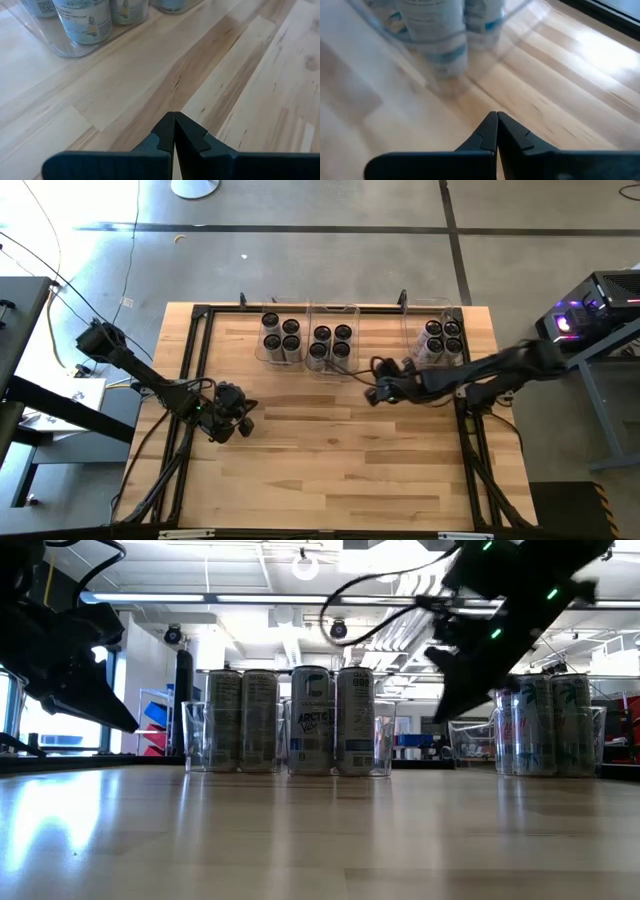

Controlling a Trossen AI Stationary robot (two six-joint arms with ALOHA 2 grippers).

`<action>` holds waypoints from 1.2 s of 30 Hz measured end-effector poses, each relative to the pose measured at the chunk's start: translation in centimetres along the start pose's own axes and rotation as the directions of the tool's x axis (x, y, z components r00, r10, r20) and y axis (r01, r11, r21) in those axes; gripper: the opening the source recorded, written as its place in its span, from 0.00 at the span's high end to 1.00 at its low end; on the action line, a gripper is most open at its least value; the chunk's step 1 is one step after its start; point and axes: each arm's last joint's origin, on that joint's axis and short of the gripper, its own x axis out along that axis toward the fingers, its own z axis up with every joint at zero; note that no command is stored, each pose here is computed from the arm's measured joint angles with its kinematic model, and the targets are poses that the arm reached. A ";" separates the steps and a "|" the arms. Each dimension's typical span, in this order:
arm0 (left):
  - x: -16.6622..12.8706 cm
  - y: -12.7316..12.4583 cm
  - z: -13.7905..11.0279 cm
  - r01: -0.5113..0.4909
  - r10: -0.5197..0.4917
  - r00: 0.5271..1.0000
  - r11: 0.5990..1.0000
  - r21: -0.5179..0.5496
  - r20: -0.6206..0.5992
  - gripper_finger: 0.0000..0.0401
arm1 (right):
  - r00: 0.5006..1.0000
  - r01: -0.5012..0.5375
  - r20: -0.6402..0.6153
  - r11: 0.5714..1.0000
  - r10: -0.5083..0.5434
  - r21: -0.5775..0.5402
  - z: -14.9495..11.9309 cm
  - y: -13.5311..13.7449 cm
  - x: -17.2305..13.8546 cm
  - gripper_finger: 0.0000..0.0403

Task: Sort soda cans
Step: Adjust the top right transparent bin

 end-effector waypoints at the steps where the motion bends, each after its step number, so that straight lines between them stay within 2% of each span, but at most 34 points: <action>1: 0.0 0.0 0.0 0.001 -0.001 1.000 1.000 -0.002 0.001 1.00 | 1.000 -0.009 -0.021 1.000 0.009 -0.005 0.1 -0.5 -1.0 1.00; 5: 0.0 -0.1 0.1 0.009 -0.009 1.000 1.000 -0.002 0.010 1.00 | 0.993 -0.068 -0.101 0.998 0.066 -0.014 1.8 -2.9 -4.9 1.00; 8: 0.0 -0.1 0.2 0.001 -0.001 1.000 1.000 0.001 0.030 1.00 | 0.990 -0.100 -0.109 0.988 0.087 -0.122 3.4 -4.4 -7.1 1.00; 10: 0.0 -0.1 0.2 -0.002 0.002 0.999 1.000 0.001 0.035 1.00 | 0.992 -0.083 -0.105 0.983 0.066 -0.164 4.4 -5.3 -8.0 1.00; 13: 0.0 -0.1 0.2 -0.002 0.002 0.999 1.000 0.001 0.035 1.00 | 0.992 -0.001 -0.123 0.985 -0.020 -0.171 5.4 -6.6 -8.4 0.97; 16: 0.0 -0.1 0.2 -0.002 0.002 0.999 1.000 0.001 0.034 1.00 | 0.975 0.045 -0.205 0.983 -0.081 -0.177 5.9 -7.6 -7.8 0.88; 20: 0.0 -0.1 0.2 -0.002 0.002 0.999 1.000 0.003 0.033 1.00 | 0.940 0.063 -0.322 0.986 -0.111 -0.156 5.9 -8.4 -6.0 0.70; 25: 0.0 -0.1 0.2 -0.002 0.002 0.999 1.000 0.003 0.032 1.00 | 0.907 0.106 -0.371 0.960 -0.200 -0.259 6.0 -8.6 -3.7 0.54; 29: 0.0 -0.1 0.2 -0.002 0.002 0.999 1.000 0.003 0.032 1.00 | 0.876 0.121 -0.421 0.951 -0.237 -0.284 5.7 -8.6 -2.2 0.52; 36: 0.0 -0.1 0.2 -0.002 0.002 0.999 1.000 -0.003 0.032 1.00 | 0.815 0.116 -0.507 0.936 -0.281 -0.333 4.8 -8.3 -0.6 0.56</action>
